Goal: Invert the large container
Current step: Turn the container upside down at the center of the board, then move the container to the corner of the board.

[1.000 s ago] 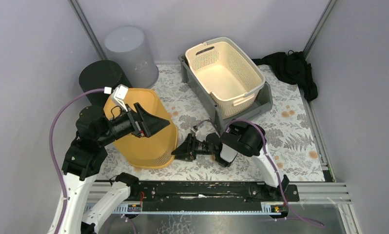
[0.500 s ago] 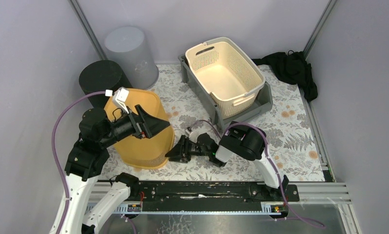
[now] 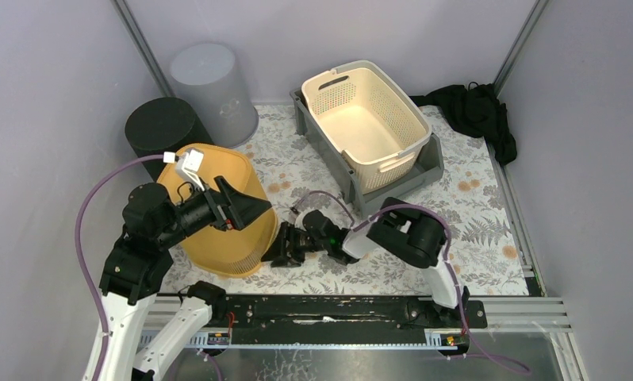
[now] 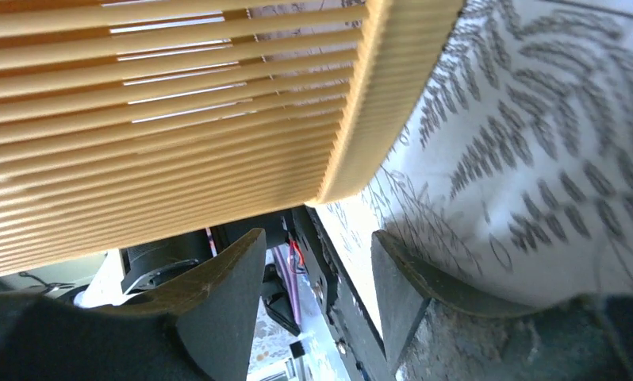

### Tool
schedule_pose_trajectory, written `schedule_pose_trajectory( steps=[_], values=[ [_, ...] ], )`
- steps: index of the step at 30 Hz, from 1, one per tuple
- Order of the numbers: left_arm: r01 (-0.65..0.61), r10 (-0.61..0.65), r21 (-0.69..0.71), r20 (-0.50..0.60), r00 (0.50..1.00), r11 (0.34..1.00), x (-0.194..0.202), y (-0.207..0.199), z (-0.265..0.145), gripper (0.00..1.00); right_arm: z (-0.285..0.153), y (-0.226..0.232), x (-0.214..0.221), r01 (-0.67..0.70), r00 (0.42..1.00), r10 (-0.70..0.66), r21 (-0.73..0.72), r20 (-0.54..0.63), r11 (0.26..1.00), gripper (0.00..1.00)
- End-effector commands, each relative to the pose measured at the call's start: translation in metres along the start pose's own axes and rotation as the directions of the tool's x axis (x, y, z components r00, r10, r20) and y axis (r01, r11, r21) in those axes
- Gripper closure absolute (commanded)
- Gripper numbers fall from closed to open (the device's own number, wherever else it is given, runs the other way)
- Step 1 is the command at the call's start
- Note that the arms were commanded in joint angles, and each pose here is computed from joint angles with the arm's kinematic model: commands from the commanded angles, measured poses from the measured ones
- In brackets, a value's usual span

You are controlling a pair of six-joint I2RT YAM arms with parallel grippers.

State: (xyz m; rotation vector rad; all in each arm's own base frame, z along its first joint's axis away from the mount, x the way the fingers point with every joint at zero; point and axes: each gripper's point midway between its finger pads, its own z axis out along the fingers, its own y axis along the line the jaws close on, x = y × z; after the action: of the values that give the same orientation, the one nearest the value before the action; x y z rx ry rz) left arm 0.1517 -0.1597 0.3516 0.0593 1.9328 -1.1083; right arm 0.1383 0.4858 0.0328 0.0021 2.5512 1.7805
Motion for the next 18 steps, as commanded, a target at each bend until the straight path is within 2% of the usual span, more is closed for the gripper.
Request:
schedule_pose_trajectory(
  steps=[1, 6, 11, 15, 18],
  values=[
    [-0.036, 0.036, 0.004, 0.036, 0.999, 0.999, -0.009, -0.007, -0.006, 0.0, -0.028, 0.002, -0.018, 0.064, 0.996, -0.07, 0.103, 0.052, 0.993, 0.41],
    [-0.048, 0.047, 0.002, 0.047, 0.998, 0.999, -0.013, -0.009, -0.008, 0.0, -0.056, 0.018, -0.053, 0.114, 0.979, -0.138, 0.161, 0.149, 0.98, 0.41],
    [-0.046, 0.047, -0.014, 0.039, 0.998, 0.999, -0.014, -0.005, -0.004, 0.0, -0.058, 0.036, -0.086, 0.131, 0.967, -0.159, 0.151, 0.196, 0.98, 0.41],
    [-0.046, 0.047, -0.04, 0.038, 0.998, 0.998, -0.014, 0.0, -0.003, 0.0, -0.042, 0.052, -0.094, 0.163, 0.97, -0.181, 0.122, 0.16, 0.979, 0.41],
    [-0.044, 0.046, -0.049, 0.04, 0.998, 0.998, -0.012, 0.003, -0.004, 0.0, -0.027, 0.063, -0.083, 0.194, 0.974, -0.203, 0.093, 0.101, 0.977, 0.42]
  ],
)
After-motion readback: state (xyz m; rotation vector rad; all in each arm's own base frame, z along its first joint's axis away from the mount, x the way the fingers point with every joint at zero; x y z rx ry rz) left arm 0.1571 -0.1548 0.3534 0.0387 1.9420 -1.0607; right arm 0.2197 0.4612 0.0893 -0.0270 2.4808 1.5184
